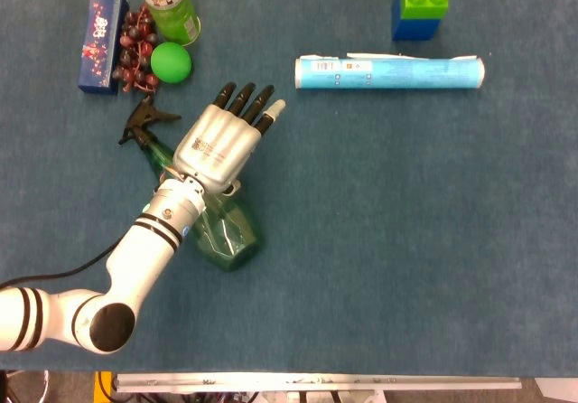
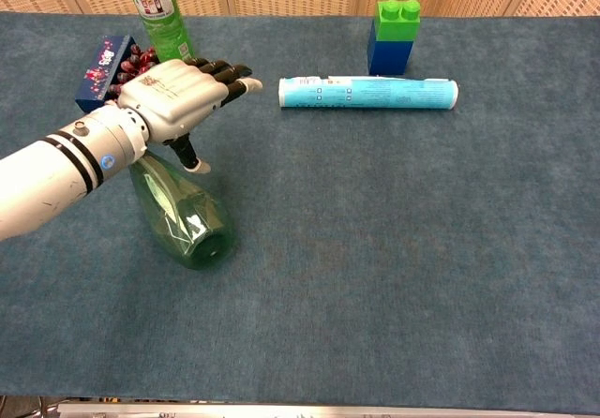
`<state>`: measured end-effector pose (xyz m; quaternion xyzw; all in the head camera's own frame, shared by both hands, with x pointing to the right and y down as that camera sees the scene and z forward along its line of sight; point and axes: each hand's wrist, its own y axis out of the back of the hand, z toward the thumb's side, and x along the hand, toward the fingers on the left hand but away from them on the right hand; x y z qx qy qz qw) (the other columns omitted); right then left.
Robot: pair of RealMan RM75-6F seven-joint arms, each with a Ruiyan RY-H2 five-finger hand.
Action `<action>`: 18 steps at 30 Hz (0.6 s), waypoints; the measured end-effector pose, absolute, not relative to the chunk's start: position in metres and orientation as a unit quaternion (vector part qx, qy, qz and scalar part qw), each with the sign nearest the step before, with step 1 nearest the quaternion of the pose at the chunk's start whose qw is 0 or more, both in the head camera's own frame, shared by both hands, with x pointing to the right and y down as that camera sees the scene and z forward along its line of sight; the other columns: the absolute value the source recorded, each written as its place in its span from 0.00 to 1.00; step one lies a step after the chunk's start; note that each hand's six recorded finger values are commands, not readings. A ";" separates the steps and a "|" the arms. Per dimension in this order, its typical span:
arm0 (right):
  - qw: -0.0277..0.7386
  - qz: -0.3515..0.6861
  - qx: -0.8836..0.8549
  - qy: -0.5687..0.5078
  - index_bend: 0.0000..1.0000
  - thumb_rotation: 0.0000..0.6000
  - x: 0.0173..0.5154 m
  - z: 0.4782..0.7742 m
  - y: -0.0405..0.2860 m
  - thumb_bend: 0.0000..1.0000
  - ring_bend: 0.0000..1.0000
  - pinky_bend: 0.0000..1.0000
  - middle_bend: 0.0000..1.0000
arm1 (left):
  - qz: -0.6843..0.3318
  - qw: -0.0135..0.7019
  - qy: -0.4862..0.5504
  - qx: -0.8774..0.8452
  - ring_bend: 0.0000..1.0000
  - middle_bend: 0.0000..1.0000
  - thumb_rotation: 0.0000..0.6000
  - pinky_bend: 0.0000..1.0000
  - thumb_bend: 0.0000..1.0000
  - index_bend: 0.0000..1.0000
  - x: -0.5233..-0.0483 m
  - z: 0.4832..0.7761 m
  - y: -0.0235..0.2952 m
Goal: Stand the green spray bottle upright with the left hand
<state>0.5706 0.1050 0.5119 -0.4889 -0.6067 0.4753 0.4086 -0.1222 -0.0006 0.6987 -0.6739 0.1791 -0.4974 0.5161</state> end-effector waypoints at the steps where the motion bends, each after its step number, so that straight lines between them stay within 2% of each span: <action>1: 0.408 0.475 -0.489 -0.607 0.48 1.00 0.571 0.512 0.105 0.10 0.26 0.36 0.34 | -0.498 0.516 0.177 -0.674 0.00 0.00 1.00 0.09 0.03 0.00 -0.122 0.699 0.000; 18: 0.407 0.475 -0.487 -0.610 0.48 1.00 0.572 0.511 0.106 0.10 0.26 0.36 0.34 | -0.504 0.533 0.152 -0.662 0.00 0.00 1.00 0.09 0.03 0.00 -0.140 0.694 0.023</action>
